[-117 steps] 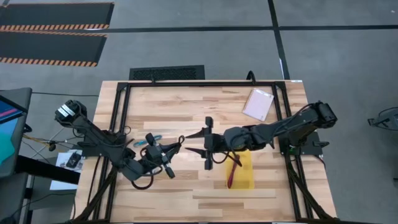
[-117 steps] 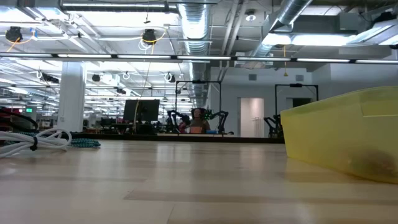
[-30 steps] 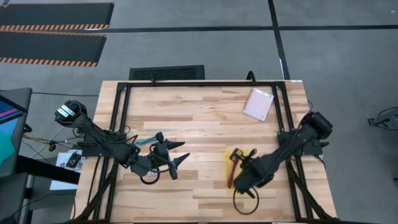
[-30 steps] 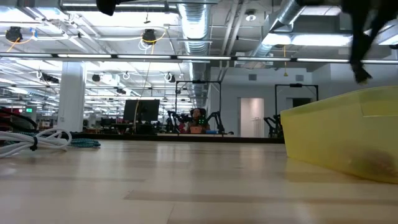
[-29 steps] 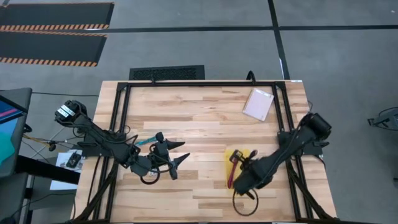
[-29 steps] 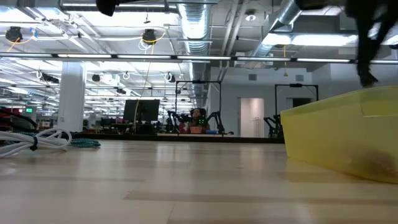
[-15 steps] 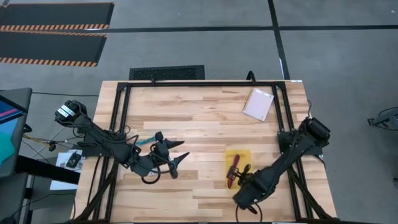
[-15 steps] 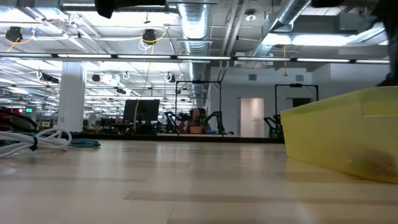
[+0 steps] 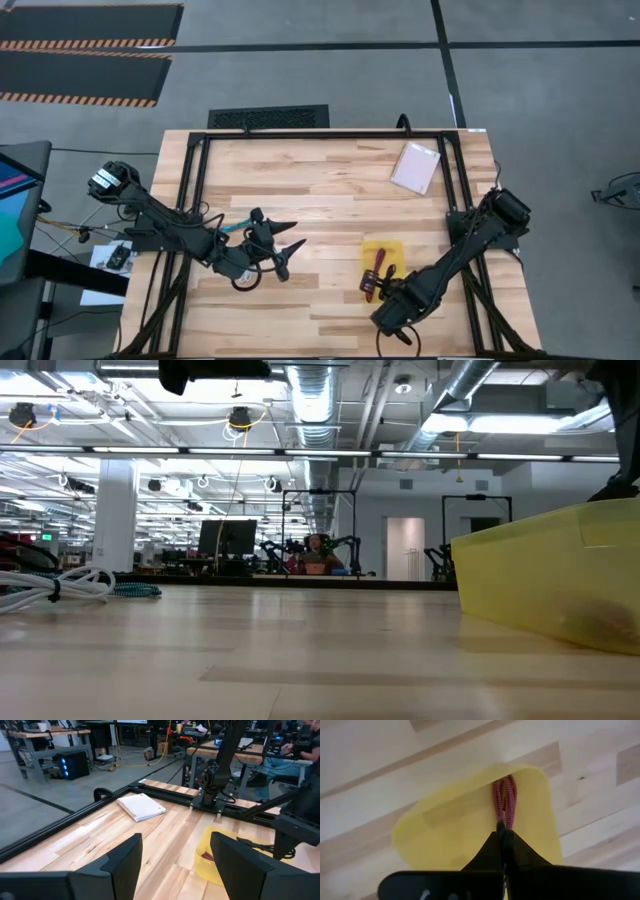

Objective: Pick and place USB-C Cables
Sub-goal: Put the black charger cable into the yellow bin

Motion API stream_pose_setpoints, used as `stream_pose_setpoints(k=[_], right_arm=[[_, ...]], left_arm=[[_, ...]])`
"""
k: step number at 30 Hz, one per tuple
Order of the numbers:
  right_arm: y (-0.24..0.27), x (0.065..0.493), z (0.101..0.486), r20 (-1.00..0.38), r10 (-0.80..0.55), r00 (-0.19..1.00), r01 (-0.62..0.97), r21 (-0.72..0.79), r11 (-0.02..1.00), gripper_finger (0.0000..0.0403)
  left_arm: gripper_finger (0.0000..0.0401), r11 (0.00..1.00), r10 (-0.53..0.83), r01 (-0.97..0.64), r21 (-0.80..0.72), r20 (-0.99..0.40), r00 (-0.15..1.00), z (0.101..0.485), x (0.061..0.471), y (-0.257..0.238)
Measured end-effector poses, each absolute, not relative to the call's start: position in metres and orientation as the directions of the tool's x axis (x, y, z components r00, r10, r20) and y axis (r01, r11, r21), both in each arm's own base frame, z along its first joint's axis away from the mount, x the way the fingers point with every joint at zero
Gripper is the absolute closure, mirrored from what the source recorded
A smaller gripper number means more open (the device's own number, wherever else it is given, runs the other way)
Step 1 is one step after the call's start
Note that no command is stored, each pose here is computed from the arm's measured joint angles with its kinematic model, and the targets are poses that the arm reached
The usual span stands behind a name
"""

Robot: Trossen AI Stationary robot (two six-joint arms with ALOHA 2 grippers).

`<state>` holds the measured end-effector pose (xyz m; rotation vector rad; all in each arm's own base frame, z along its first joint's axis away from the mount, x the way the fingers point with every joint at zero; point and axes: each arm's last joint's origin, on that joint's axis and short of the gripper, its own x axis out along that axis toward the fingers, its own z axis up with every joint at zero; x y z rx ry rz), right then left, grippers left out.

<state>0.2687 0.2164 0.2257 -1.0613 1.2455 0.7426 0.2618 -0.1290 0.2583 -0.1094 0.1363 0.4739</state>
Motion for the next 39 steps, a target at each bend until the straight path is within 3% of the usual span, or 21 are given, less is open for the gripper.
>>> stream_pose_setpoints(k=[22,39], right_arm=[[0.188,0.251,0.173,-0.968,-0.037,0.249,-0.890,-0.244,0.385,0.0394],[0.175,0.257,0.158,-0.973,0.065,0.220,-0.884,-0.171,0.434,0.0357]], left_arm=[[0.0178,0.847,0.509,-0.525,-0.081,-0.162,0.846,0.257,0.270,-0.110],[0.0178,0.852,0.500,-0.519,-0.075,-0.181,0.847,0.255,0.270,-0.110]])
